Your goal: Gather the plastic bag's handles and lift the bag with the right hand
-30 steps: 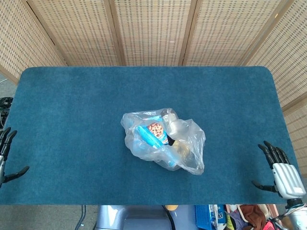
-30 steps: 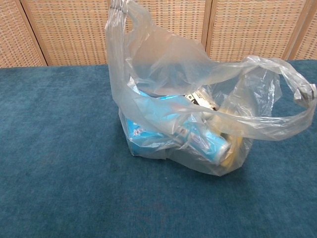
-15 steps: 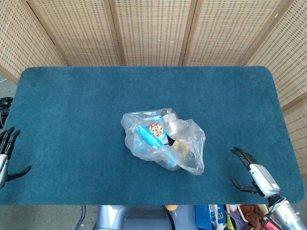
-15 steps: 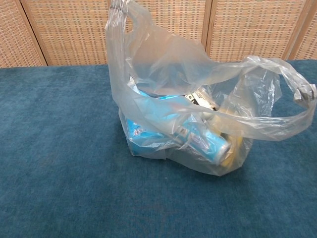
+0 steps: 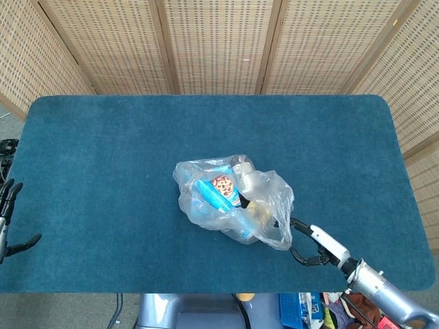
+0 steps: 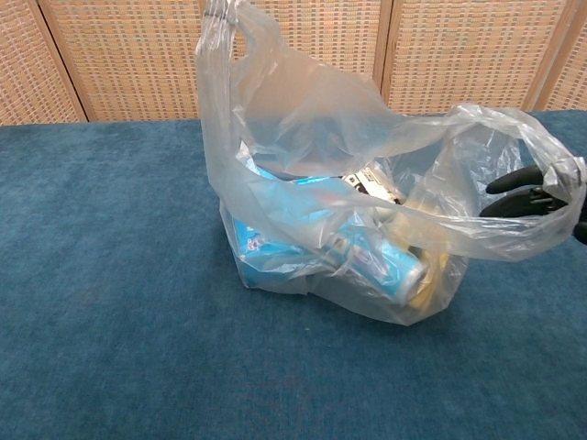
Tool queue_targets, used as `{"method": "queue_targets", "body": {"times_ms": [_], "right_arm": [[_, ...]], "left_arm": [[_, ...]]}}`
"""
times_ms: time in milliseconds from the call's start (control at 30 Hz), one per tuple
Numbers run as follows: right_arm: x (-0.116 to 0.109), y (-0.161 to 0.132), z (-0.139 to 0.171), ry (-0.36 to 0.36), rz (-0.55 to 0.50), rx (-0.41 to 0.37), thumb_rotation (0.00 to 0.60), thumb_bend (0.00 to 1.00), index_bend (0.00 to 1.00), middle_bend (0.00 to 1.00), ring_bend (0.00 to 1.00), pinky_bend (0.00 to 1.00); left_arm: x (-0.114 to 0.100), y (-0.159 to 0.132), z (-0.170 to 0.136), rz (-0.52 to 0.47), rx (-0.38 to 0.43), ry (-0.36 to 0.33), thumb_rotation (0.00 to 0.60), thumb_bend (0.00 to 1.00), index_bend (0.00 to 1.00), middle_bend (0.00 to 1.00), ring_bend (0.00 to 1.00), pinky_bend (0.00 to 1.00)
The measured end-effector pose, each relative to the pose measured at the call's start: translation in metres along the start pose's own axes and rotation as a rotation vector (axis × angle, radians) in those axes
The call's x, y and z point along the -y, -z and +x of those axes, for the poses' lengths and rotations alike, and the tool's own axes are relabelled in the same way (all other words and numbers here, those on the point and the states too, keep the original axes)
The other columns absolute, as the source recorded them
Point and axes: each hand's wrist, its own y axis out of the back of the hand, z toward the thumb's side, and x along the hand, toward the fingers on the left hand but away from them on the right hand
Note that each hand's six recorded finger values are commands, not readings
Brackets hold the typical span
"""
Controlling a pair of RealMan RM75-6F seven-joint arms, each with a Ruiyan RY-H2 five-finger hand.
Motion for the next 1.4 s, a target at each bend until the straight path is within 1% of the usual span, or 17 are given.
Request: {"method": "queue_targets", "body": {"times_ms": [133, 233, 367, 500, 667, 800, 900, 1000, 1200, 1400], "right_arm": [[0.007, -0.010, -0.010, -0.037, -0.101, -0.049, 0.600, 0.72, 0.18, 0.22, 0.06, 0.00], [0.012, -0.017, -0.016, -0.060, -0.166, -0.078, 0.600, 0.74, 0.18, 0.22, 0.06, 0.00], [0.014, -0.023, -0.024, -0.072, -0.221, -0.106, 0.600, 0.75, 0.18, 0.22, 0.06, 0.00], [0.010, -0.025, -0.028, -0.046, -0.216, -0.123, 0.600, 0.75, 0.18, 0.22, 0.06, 0.00], [-0.001, -0.025, -0.031, 0.008, -0.210, -0.131, 0.600, 0.75, 0.18, 0.22, 0.06, 0.00], [-0.011, -0.029, -0.029, 0.055, -0.245, -0.154, 0.600, 0.76, 0.18, 0.22, 0.06, 0.00], [-0.012, -0.031, -0.026, 0.058, -0.284, -0.163, 0.600, 0.76, 0.18, 0.22, 0.06, 0.00], [-0.010, -0.033, -0.025, 0.043, -0.339, -0.168, 0.600, 0.77, 0.18, 0.22, 0.06, 0.00], [-0.002, -0.038, -0.024, -0.019, -0.472, -0.169, 0.600, 0.77, 0.18, 0.22, 0.06, 0.00], [0.011, -0.039, -0.028, -0.095, -0.574, -0.114, 0.600, 0.77, 0.18, 0.22, 0.06, 0.00]], "left_arm": [[0.000, 0.001, 0.001, -0.004, -0.003, 0.002, 0.600, 0.11, 0.00, 0.00, 0.00, 0.00], [-0.001, 0.001, 0.002, -0.007, -0.005, 0.002, 0.600, 0.11, 0.00, 0.00, 0.00, 0.00], [-0.001, 0.001, 0.002, -0.011, -0.005, 0.003, 0.600, 0.11, 0.00, 0.00, 0.00, 0.00], [-0.002, 0.001, 0.002, -0.013, -0.005, 0.005, 0.600, 0.11, 0.00, 0.00, 0.00, 0.00], [-0.002, 0.002, 0.002, -0.013, -0.005, 0.006, 0.600, 0.11, 0.00, 0.00, 0.00, 0.00], [-0.001, 0.001, 0.002, -0.013, -0.006, 0.009, 0.600, 0.11, 0.00, 0.00, 0.00, 0.00], [-0.001, 0.000, 0.002, -0.010, -0.003, 0.007, 0.600, 0.11, 0.00, 0.00, 0.00, 0.00], [-0.001, -0.001, 0.001, -0.011, 0.002, 0.006, 0.600, 0.11, 0.00, 0.00, 0.00, 0.00], [-0.002, 0.000, 0.001, -0.015, -0.002, 0.006, 0.600, 0.11, 0.00, 0.00, 0.00, 0.00], [-0.003, 0.001, 0.002, -0.023, -0.004, 0.005, 0.600, 0.11, 0.00, 0.00, 0.00, 0.00]]}}
